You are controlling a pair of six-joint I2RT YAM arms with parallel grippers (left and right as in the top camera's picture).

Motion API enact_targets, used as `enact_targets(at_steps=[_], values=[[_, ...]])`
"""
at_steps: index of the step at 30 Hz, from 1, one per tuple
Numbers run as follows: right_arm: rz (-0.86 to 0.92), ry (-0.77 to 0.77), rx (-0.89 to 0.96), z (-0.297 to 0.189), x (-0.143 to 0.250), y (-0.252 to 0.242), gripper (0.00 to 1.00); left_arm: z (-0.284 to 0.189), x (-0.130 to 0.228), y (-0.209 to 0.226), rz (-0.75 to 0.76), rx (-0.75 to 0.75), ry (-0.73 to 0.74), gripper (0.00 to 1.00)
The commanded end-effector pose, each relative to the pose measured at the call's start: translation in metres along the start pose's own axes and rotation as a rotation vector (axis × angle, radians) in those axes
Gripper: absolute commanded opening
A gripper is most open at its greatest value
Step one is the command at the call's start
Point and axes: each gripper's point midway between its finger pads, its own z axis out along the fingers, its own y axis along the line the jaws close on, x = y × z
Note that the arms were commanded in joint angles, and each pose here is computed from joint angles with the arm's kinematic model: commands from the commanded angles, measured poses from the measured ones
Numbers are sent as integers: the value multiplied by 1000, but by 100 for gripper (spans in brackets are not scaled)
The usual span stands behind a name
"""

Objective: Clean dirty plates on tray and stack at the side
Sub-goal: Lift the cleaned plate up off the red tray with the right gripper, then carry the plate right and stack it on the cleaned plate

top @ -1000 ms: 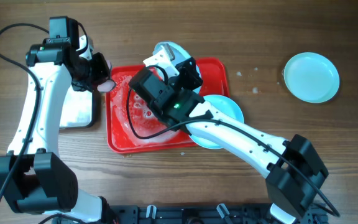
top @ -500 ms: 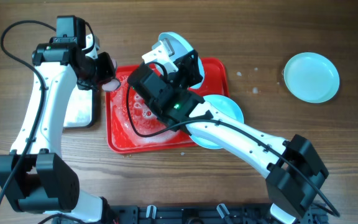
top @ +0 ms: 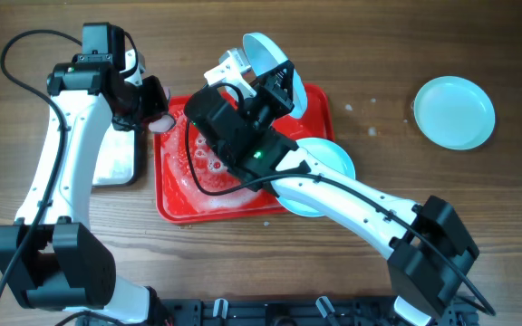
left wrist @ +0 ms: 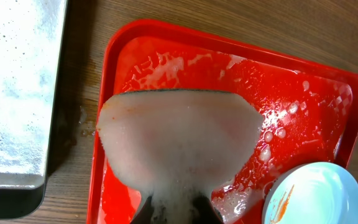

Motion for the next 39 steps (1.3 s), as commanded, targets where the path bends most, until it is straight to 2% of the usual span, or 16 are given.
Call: enact_targets(at_steps=[1, 24, 29, 34, 37, 39], values=[[-10, 13, 28, 0, 1, -1, 4, 3, 1, 2, -13, -10, 3, 4], [17, 2, 2, 0, 0, 4, 4, 3, 1, 2, -13, -11, 3, 4], [48, -8, -100, -3, 8, 25, 4, 3, 1, 2, -13, -11, 3, 4], [212, 64, -435, -16, 29, 86, 4, 3, 1, 2, -13, -11, 4, 4], [214, 83, -454, -14, 35, 99, 4, 3, 1, 2, -13, -11, 4, 4], [261, 98, -382, -6, 38, 87, 4, 3, 1, 2, -13, -11, 4, 4]])
